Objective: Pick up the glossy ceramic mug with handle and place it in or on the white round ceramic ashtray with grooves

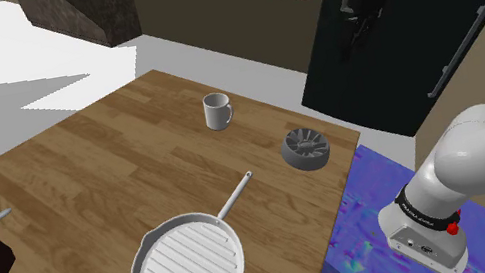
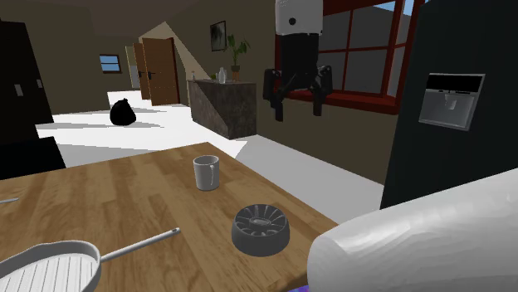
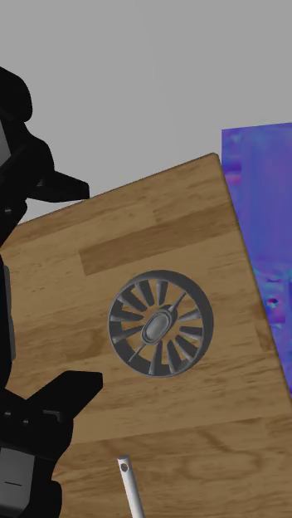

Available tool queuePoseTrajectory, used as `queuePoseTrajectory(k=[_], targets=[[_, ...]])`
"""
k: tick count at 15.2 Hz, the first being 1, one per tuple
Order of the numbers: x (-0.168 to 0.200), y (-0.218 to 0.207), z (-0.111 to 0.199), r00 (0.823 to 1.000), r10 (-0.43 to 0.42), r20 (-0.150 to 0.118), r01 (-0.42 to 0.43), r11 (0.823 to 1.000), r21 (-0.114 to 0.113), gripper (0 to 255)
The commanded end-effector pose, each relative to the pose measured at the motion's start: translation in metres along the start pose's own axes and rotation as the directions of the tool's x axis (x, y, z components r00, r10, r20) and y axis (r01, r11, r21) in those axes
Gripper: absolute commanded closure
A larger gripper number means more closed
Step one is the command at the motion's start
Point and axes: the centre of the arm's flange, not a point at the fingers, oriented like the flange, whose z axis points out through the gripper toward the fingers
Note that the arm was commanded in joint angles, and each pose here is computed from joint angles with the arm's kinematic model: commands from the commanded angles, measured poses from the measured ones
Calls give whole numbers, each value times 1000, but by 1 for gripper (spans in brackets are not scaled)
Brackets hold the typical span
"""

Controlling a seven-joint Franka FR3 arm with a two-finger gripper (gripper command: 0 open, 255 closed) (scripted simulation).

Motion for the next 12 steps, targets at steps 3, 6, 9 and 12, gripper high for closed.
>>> queuePoseTrajectory(k=[3, 6, 9, 12], targets=[[21, -13, 10, 1000, 0, -1, 0, 1000, -1, 0], [51, -32, 26, 1000, 1, -2, -1, 1000, -3, 0], [82, -52, 41, 1000, 1, -3, -1, 1000, -5, 0], [113, -71, 57, 1000, 2, -5, -2, 1000, -7, 0]])
